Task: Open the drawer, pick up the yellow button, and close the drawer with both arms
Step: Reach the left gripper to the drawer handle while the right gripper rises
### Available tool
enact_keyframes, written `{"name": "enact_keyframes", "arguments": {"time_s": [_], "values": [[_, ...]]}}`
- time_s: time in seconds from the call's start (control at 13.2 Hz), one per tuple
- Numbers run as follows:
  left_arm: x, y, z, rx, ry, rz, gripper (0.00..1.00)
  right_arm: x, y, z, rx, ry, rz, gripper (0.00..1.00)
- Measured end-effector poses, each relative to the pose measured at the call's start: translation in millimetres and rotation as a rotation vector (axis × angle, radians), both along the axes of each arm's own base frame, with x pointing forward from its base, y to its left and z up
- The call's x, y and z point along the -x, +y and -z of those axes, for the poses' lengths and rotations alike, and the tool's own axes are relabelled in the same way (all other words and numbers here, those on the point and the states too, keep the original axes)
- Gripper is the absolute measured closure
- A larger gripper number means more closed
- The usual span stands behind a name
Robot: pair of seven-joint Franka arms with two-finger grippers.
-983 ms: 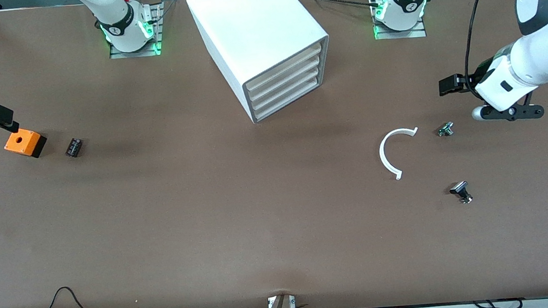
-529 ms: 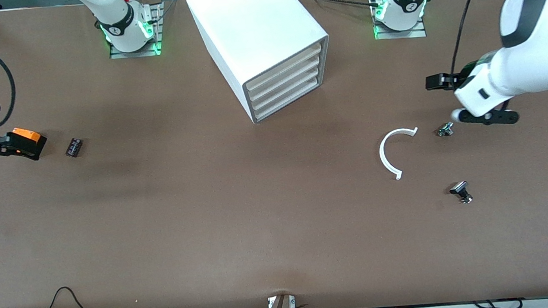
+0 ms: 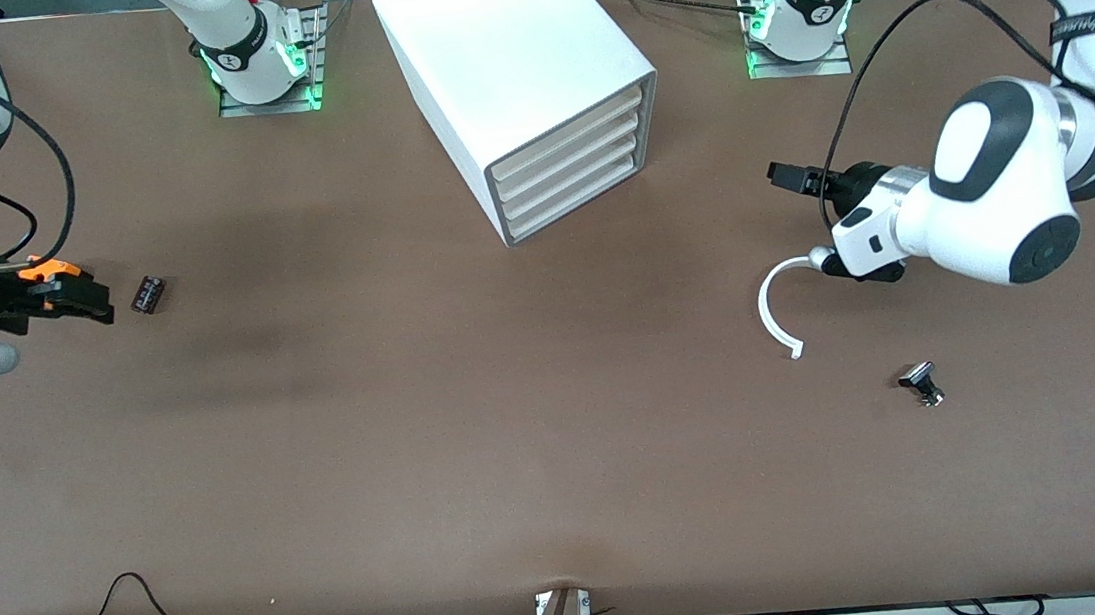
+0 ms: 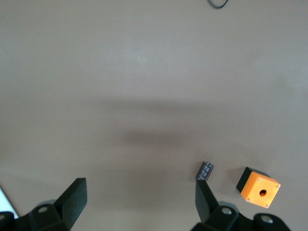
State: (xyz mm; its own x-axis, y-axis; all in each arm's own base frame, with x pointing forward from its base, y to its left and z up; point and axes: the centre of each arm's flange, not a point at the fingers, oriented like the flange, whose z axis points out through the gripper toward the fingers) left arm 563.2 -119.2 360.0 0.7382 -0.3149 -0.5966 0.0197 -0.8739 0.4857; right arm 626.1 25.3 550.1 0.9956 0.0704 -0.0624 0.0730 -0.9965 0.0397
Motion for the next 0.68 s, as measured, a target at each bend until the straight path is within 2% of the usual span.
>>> {"name": "enact_keyframes", "arguments": {"time_s": [0.23,0.45,0.6,0.68], "values": [[8,-13,42,0.268,0.066,-0.002,0.00,4,40,1,0.000,0.006,-0.064,0.00],[22,-35,86,0.495,0.131,-0.036,0.00,9,77,0,-0.011,0.006,-0.113,0.00],[41,-54,114,0.635,0.173,-0.069,0.01,15,80,0,-0.042,0.048,-0.119,0.00],[52,-65,124,0.676,0.182,-0.071,0.03,18,80,0,-0.049,0.074,-0.145,0.00]]}}
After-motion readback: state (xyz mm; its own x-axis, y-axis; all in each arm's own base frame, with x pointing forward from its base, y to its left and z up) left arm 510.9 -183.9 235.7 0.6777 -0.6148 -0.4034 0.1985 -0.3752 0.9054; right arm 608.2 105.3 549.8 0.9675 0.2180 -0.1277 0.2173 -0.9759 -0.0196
